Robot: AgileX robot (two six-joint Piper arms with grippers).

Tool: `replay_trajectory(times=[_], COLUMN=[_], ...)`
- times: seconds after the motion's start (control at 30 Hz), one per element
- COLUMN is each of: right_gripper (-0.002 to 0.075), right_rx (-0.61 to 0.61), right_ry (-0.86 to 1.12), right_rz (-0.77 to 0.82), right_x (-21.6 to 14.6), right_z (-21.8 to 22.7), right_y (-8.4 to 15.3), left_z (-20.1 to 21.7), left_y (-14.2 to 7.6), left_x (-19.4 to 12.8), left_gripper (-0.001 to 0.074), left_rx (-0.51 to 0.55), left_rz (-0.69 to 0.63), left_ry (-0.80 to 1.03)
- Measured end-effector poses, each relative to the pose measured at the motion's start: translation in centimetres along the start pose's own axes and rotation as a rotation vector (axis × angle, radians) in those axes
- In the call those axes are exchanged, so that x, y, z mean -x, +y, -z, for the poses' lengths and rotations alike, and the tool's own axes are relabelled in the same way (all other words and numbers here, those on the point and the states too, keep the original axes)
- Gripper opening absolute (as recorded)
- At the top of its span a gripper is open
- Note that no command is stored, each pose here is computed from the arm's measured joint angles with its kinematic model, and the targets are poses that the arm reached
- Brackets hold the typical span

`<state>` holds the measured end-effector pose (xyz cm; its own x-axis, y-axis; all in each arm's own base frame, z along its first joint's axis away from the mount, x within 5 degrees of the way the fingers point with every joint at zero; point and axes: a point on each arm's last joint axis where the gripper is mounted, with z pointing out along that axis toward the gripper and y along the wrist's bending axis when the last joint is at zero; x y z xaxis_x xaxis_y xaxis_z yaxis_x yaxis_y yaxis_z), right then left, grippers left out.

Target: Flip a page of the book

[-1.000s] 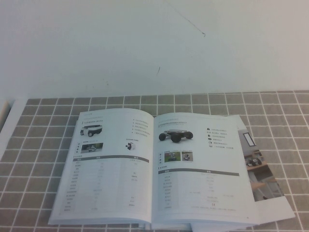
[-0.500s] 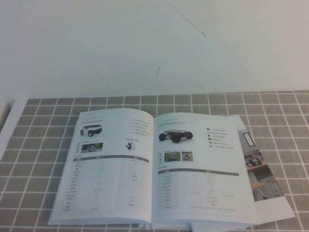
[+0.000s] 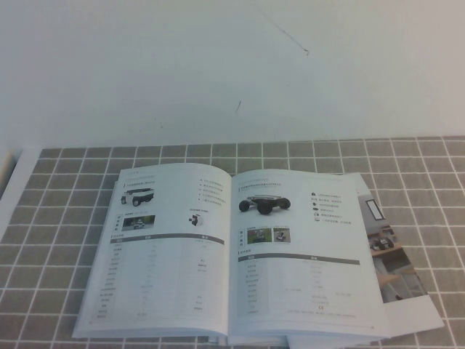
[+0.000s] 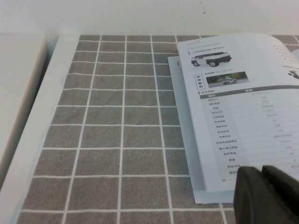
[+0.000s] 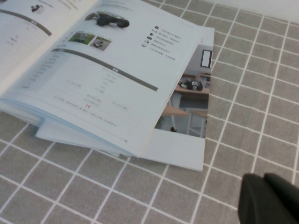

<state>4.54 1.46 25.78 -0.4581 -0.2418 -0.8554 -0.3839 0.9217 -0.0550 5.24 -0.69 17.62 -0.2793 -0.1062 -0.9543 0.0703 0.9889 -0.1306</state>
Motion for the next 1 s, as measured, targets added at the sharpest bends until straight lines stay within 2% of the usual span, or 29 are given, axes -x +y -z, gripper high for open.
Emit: replay_trajectory(times=[0.87, 1.0], right_gripper=[-0.0002, -0.0002], right_rx=[0.001, -0.041], right_ry=[-0.004, -0.067], right_rz=[0.001, -0.040], right_x=[-0.09, -0.39], right_z=[-0.16, -0.45], right_y=[0.02, -0.13], left_z=[0.00, 0.00], left_y=[0.01, 0.02], left_x=[-0.03, -0.03], left_gripper=[-0.0004, -0.0004], left_rx=[0.001, 0.002], left_rz=[-0.001, -0.002], left_ry=[0.003, 0.003])
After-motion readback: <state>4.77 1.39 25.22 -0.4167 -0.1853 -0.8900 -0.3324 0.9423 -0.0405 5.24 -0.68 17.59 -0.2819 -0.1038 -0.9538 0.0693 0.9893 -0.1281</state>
